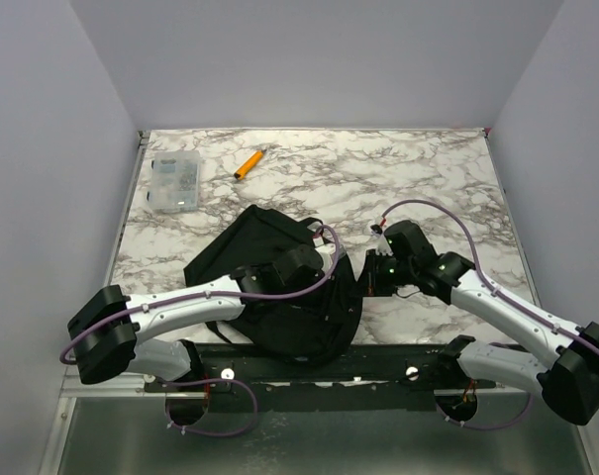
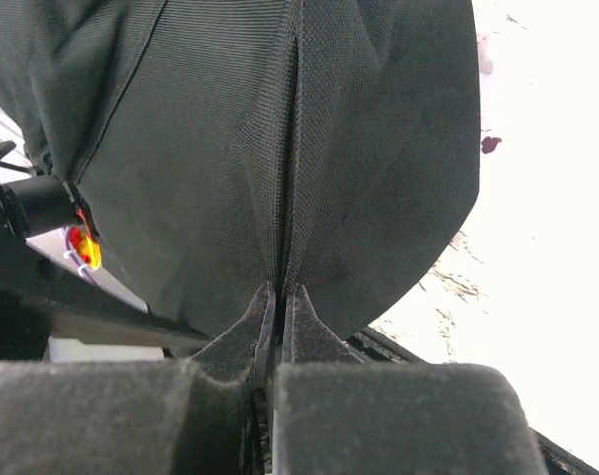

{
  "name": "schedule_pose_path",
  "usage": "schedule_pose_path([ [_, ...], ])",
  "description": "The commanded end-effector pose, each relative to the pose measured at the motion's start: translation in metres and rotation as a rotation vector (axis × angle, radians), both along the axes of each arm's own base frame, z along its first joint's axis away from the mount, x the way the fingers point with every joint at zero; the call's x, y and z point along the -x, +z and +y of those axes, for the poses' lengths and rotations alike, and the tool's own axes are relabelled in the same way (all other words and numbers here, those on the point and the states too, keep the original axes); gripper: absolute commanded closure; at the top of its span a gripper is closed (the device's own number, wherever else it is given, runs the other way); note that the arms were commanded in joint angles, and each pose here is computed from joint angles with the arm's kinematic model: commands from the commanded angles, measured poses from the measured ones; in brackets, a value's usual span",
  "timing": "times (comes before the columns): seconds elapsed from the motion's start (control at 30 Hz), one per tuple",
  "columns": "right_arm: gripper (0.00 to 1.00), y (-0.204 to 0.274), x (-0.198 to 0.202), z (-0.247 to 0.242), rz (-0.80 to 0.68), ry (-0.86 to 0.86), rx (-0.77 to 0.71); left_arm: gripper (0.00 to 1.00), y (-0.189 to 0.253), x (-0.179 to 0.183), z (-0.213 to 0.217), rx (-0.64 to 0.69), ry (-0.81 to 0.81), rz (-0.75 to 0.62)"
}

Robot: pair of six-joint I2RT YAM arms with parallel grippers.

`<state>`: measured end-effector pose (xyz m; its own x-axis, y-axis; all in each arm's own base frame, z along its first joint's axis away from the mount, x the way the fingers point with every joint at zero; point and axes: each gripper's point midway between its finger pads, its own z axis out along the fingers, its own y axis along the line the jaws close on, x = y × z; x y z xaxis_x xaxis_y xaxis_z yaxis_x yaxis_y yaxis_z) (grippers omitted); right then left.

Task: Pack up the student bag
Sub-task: Zip the student bag at the center of the board.

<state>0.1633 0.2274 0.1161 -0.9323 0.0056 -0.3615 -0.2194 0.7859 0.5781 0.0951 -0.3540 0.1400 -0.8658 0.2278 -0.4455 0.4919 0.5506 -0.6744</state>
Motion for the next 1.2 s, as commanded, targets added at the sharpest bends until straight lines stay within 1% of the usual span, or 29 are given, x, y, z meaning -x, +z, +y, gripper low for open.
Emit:
schedule_pose_path([
  [0.0,1.00,0.012,0.008,0.008,0.004,0.030,-0.079,0.61,-0.008,-0.022,0.005,-0.071,0.105,-0.081],
  [0.03,1.00,0.014,0.009,0.009,0.006,0.030,-0.092,0.56,-0.009,-0.023,0.005,-0.073,0.113,-0.083],
  [0.1,1.00,0.021,0.012,0.014,0.011,0.033,-0.145,0.50,-0.012,-0.023,0.005,-0.084,0.122,-0.091],
  [0.2,1.00,0.032,0.012,0.018,0.019,-0.005,-0.202,0.51,-0.019,-0.019,0.002,-0.106,0.091,-0.104],
  [0.27,1.00,0.040,0.012,0.021,0.015,-0.019,-0.240,0.54,-0.029,-0.017,0.005,-0.139,0.090,-0.120],
  [0.3,1.00,0.042,0.010,0.021,0.015,-0.038,-0.248,0.58,-0.035,-0.017,0.008,-0.156,0.095,-0.130],
  [0.37,1.00,0.047,0.006,0.021,0.011,-0.076,-0.261,0.74,-0.045,-0.013,0.016,-0.179,0.096,-0.162],
  [0.4,1.00,0.048,0.003,0.020,0.010,-0.100,-0.268,0.77,-0.044,-0.012,0.016,-0.156,0.102,-0.199],
  [0.43,1.00,0.050,0.002,0.022,0.013,-0.114,-0.286,0.77,-0.046,-0.002,0.016,-0.127,0.075,-0.219],
  [0.47,1.00,0.053,0.002,0.024,0.014,-0.117,-0.309,0.77,-0.039,0.007,0.011,-0.070,0.049,-0.235],
  [0.5,1.00,0.056,0.001,0.027,0.012,-0.118,-0.338,0.77,-0.037,0.021,0.009,-0.027,0.007,-0.223],
  [0.57,1.00,0.064,0.004,0.032,-0.016,-0.072,-0.386,0.75,-0.016,0.042,0.001,0.123,-0.058,-0.167],
  [0.6,1.00,0.067,0.005,0.033,-0.039,-0.041,-0.393,0.73,-0.003,0.048,0.001,0.190,-0.073,-0.156],
  [0.7,1.00,0.069,0.012,0.033,-0.121,0.050,-0.409,0.58,0.024,0.055,0.010,0.292,-0.111,-0.138],
  [0.77,1.00,0.069,0.017,0.035,-0.149,0.101,-0.430,0.50,0.045,0.054,0.018,0.375,-0.124,-0.123],
  [0.8,1.00,0.070,0.019,0.036,-0.160,0.131,-0.446,0.48,0.051,0.048,0.023,0.399,-0.099,-0.099],
  [0.9,1.00,0.067,0.022,0.039,-0.169,0.161,-0.470,0.53,0.072,0.034,0.036,0.505,-0.042,0.020],
  [0.93,1.00,0.066,0.021,0.040,-0.167,0.160,-0.472,0.56,0.073,0.032,0.039,0.516,-0.027,0.063],
  [1.07,1.00,0.067,0.024,0.042,-0.154,0.172,-0.493,0.60,0.066,0.019,0.043,0.493,0.036,0.174],
  [1.17,1.00,0.073,0.020,0.044,-0.182,0.170,-0.504,0.65,0.059,0.017,0.040,0.471,0.044,0.195],
])
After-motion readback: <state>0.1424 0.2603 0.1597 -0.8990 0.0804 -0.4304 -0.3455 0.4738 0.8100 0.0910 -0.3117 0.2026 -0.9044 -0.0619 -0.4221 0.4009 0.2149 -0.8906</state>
